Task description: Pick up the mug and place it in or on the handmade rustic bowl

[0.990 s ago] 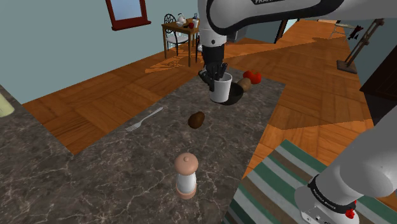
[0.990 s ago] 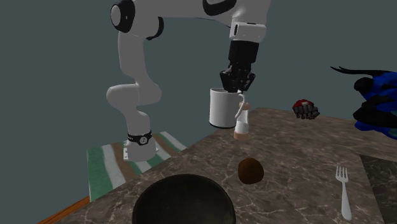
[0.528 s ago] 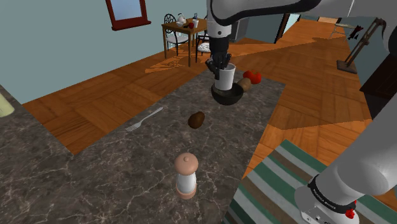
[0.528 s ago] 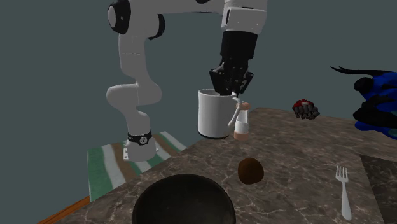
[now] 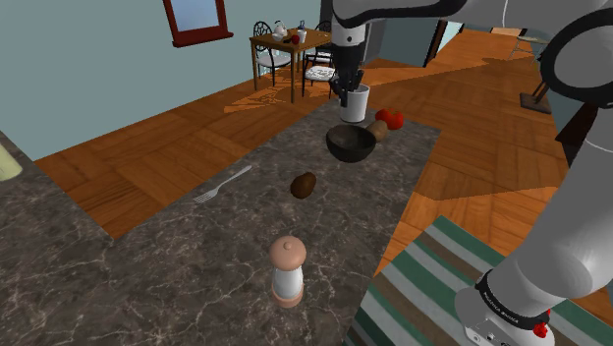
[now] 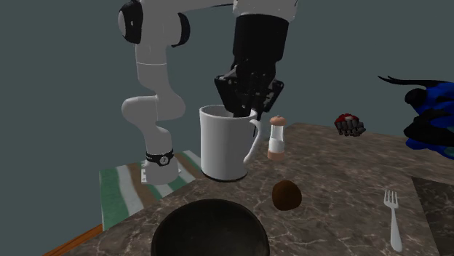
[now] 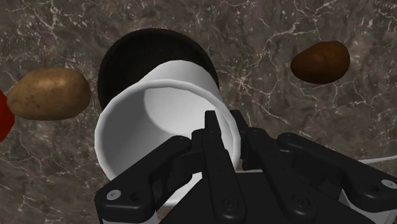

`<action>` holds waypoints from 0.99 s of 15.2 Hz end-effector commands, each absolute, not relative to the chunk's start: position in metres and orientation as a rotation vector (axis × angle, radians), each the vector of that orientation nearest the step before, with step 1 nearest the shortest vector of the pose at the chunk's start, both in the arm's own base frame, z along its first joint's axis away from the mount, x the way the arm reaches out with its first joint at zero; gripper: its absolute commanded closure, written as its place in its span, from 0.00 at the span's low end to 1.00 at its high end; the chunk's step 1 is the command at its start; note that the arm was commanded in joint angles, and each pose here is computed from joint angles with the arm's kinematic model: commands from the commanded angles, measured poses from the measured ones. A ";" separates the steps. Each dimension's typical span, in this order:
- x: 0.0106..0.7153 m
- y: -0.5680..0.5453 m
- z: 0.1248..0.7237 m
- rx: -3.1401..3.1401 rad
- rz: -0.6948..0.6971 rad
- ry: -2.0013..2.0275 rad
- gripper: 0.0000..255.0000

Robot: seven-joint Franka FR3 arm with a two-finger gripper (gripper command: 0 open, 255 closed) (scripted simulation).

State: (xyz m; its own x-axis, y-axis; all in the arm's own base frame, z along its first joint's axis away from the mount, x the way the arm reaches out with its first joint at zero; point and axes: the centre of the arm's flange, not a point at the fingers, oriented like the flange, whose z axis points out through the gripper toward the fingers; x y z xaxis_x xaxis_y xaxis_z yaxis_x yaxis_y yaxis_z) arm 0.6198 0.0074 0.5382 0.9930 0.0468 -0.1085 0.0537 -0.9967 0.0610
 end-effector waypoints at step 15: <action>0.644 -0.032 0.472 3.072 -0.165 0.078 1.00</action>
State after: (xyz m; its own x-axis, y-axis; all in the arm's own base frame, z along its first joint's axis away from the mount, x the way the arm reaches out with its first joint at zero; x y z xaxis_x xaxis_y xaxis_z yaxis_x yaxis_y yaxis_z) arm 0.6435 -0.0312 0.4778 0.9929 0.0474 -0.1091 0.0544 -0.9966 0.0614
